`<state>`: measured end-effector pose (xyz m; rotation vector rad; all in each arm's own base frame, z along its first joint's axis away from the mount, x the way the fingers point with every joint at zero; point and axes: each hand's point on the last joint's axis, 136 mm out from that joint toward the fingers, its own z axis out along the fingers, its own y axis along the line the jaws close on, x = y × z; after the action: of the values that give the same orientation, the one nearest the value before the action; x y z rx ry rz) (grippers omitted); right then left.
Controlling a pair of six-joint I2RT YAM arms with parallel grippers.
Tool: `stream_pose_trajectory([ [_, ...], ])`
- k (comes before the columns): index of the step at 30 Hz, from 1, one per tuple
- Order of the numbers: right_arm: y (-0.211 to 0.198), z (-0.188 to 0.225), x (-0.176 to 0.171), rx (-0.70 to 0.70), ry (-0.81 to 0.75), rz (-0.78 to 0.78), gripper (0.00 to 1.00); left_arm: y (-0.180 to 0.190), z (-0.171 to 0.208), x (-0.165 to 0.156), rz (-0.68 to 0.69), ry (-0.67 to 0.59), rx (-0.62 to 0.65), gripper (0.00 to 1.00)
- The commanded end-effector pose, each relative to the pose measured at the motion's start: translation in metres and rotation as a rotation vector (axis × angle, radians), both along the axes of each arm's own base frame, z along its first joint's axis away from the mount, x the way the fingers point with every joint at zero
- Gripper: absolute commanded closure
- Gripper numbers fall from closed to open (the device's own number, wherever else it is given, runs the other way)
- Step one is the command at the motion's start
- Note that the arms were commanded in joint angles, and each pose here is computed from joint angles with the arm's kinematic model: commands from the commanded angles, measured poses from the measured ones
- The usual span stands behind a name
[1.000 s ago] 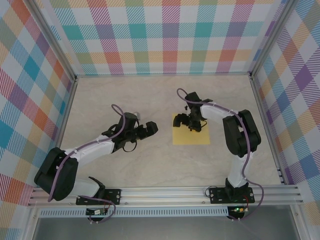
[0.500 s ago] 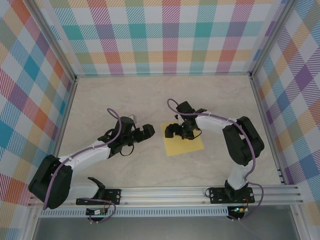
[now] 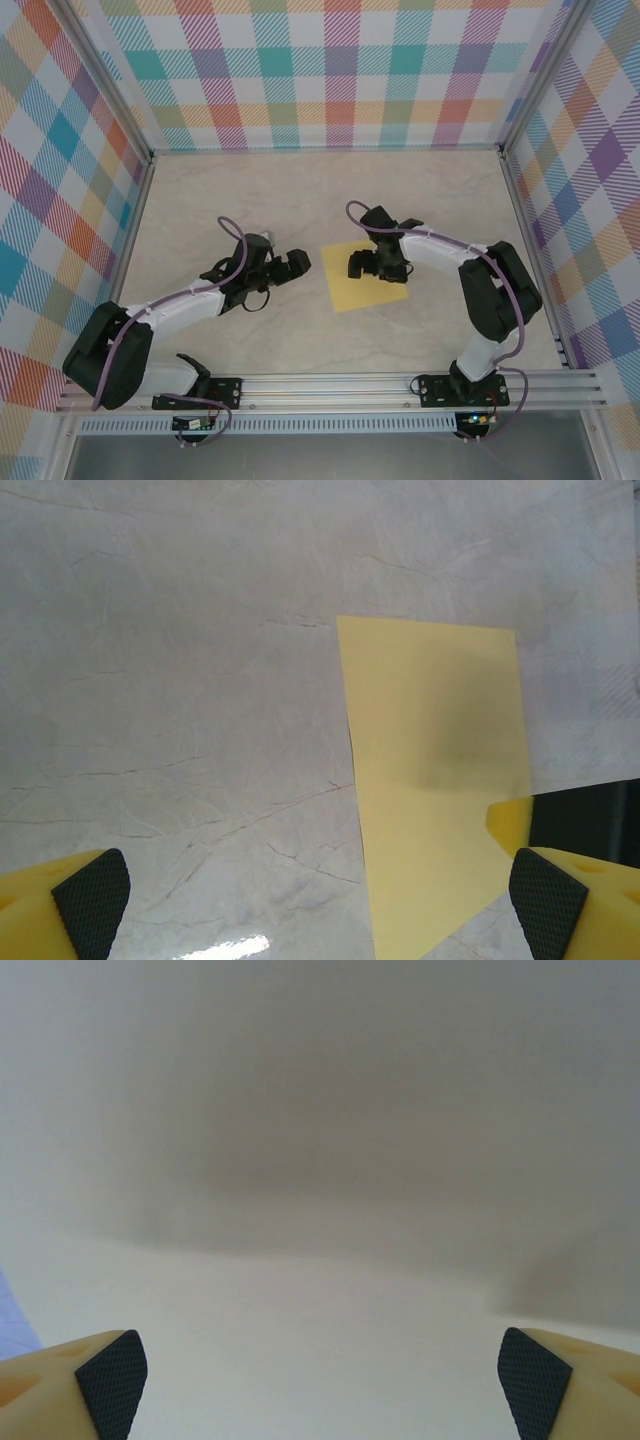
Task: Fold a paper plane with a square sheet of paper (pick it up from the middle)
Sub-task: Move the square sheet of paper to the center of the table.
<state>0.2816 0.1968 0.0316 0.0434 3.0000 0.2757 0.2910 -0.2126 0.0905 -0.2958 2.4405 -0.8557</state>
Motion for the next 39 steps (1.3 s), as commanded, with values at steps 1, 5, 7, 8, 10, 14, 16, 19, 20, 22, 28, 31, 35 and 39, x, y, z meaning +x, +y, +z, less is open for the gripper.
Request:
stream_pose_trajectory([
  [1, -0.002, -0.017, -0.007, -0.021, 0.047, 0.006, 0.07, -0.013, 0.010, 0.003, -0.036, -0.008, -0.023, 0.00],
  [5, -0.004, -0.027, -0.018, -0.032, 0.114, -0.034, 0.08, -0.012, 0.005, 0.003, -0.031, 0.007, -0.016, 0.00],
  [7, -0.006, -0.031, -0.029, -0.047, 0.152, -0.073, 0.08, -0.012, 0.004, 0.003, -0.027, 0.012, -0.014, 0.00],
  [8, -0.008, -0.033, -0.035, -0.062, 0.166, -0.098, 0.08, -0.011, 0.004, 0.004, -0.023, 0.012, -0.012, 0.00],
  [10, -0.005, -0.034, -0.043, -0.060, 0.170, -0.113, 0.08, -0.010, 0.003, 0.004, -0.015, 0.014, -0.011, 0.00],
  [14, -0.007, -0.030, -0.049, -0.087, 0.171, -0.119, 0.08, -0.006, 0.001, 0.003, 0.006, 0.014, -0.008, 0.00],
  [16, -0.007, -0.023, -0.046, -0.090, 0.157, -0.113, 0.08, -0.004, 0.002, 0.004, 0.015, 0.012, -0.003, 0.00],
  [19, 0.000, -0.011, -0.039, -0.067, 0.137, -0.107, 0.08, 0.000, 0.003, 0.004, 0.039, 0.007, 0.006, 0.00],
  [20, -0.001, -0.006, -0.036, -0.072, 0.122, -0.105, 0.07, 0.001, 0.004, 0.005, 0.042, 0.001, 0.003, 0.00],
  [22, 0.001, 0.004, -0.028, -0.059, 0.071, -0.082, 0.06, 0.002, 0.006, 0.005, 0.055, -0.005, 0.001, 0.00],
  [28, -0.007, 0.043, -0.008, -0.072, -0.108, -0.047, 0.00, 0.002, 0.011, 0.010, 0.071, -0.015, -0.032, 0.00],
  [31, 0.001, 0.052, 0.003, -0.044, -0.207, 0.071, 0.00, -0.001, 0.010, 0.017, 0.101, -0.019, -0.070, 0.00],
  [35, -0.016, 0.047, 0.005, -0.172, -0.087, 0.028, 0.00, -0.008, 0.003, 0.024, 0.090, -0.018, -0.091, 0.00],
  [39, 0.005, 0.034, 0.012, -0.118, -0.038, 0.033, 0.00, -0.011, -0.007, 0.021, 0.060, 0.073, -0.026, 0.00],
])
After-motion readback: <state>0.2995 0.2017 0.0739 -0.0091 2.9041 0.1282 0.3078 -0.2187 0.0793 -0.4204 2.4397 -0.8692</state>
